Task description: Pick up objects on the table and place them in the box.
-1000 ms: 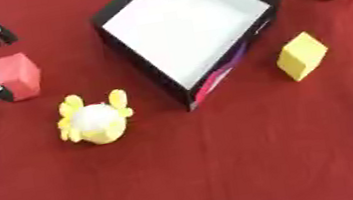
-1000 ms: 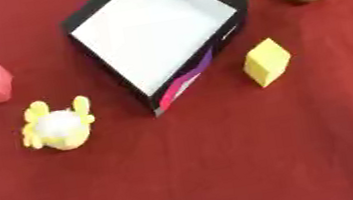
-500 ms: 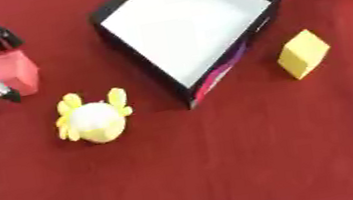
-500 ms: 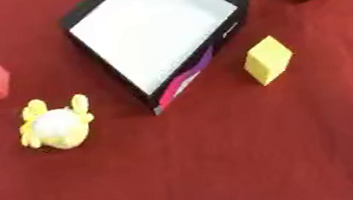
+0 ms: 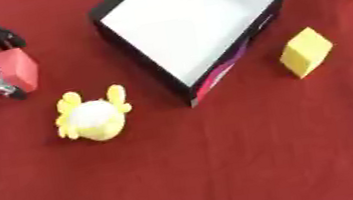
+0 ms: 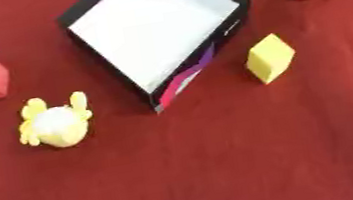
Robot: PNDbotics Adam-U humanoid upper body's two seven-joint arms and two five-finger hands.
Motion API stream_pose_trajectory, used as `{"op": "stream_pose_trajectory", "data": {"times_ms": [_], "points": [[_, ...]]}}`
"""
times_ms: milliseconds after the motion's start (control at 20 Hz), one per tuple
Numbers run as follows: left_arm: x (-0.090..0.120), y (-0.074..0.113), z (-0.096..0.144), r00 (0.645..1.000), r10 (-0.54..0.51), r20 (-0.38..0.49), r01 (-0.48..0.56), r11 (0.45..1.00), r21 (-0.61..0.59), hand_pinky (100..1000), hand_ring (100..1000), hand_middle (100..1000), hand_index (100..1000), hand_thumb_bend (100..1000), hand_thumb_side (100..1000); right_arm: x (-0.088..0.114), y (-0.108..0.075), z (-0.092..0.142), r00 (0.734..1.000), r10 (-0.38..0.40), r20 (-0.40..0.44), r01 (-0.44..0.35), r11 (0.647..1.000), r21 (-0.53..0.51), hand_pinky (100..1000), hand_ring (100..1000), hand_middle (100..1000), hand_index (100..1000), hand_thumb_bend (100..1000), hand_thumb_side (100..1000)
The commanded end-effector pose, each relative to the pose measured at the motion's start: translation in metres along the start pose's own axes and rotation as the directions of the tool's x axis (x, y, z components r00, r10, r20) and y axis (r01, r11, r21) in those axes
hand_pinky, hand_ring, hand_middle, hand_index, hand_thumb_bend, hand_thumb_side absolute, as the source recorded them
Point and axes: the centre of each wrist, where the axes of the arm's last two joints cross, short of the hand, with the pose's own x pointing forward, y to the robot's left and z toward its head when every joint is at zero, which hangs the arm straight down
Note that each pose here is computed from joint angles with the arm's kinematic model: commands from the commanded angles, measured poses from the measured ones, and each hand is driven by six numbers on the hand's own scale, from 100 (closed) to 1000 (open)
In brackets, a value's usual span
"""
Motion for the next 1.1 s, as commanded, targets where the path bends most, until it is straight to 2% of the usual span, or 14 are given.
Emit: {"op": "stream_pose_trajectory", "data": {"times_ms": [50,250,300,450,500,600,750,850,1000,1100], "points": [[-0.006,0.014,0.011,0.999,-0.016,-0.034,0.017,0.999,0.042,872,838,799,875,610,117,0.007,-0.005,-0.003,1.000,0.019,0.022,-0.019,1.000,-0.008,960,799,777,852,100,762],[-0.006,0.015,0.012,0.999,-0.012,-0.045,0.014,0.999,0.048,843,805,757,847,445,100,0.006,-0.005,-0.003,1.000,0.020,0.017,-0.020,1.000,-0.007,960,799,778,852,100,767],[-0.006,0.015,0.012,0.999,-0.009,-0.043,0.011,0.999,0.052,838,799,750,844,431,100,0.006,-0.005,-0.002,1.000,0.020,0.016,-0.020,1.000,-0.007,960,799,778,852,100,767],[-0.005,0.017,0.013,0.999,0.000,-0.035,0.003,0.997,0.071,787,735,681,791,262,100,0.006,-0.005,-0.002,1.000,0.021,0.015,-0.021,1.000,-0.006,960,799,778,853,100,768],[-0.004,0.017,0.014,0.999,0.001,-0.033,0.002,0.997,0.078,787,735,681,791,262,100,0.006,-0.005,-0.003,1.000,0.021,0.016,-0.020,1.000,-0.006,960,799,778,853,100,768],[-0.002,0.020,0.015,1.000,-0.001,-0.026,0.004,0.995,0.097,741,682,612,732,149,100,0.005,-0.006,-0.003,1.000,0.022,0.015,-0.021,1.000,-0.007,960,799,778,853,100,769],[0.005,0.027,0.021,0.999,-0.025,-0.020,0.028,0.984,0.176,703,624,526,652,110,100,0.005,-0.006,-0.002,1.000,0.022,0.013,-0.022,1.000,-0.008,960,799,777,853,100,770],[0.011,0.034,0.026,1.000,-0.030,0.002,0.028,0.971,0.237,699,614,509,635,100,100,0.004,-0.007,-0.002,1.000,0.024,0.011,-0.024,1.000,-0.010,960,799,777,853,100,771],[0.031,0.056,0.043,0.996,-0.065,0.061,0.041,0.940,0.340,700,609,503,629,100,100,0.004,-0.010,-0.001,0.999,0.035,0.011,-0.035,0.999,-0.015,960,799,777,852,100,767],[0.053,0.077,0.058,0.986,-0.109,0.123,0.049,0.909,0.414,703,607,502,630,100,100,0.006,-0.012,-0.002,0.999,0.041,0.015,-0.041,0.999,-0.020,960,800,778,853,100,762]]}}
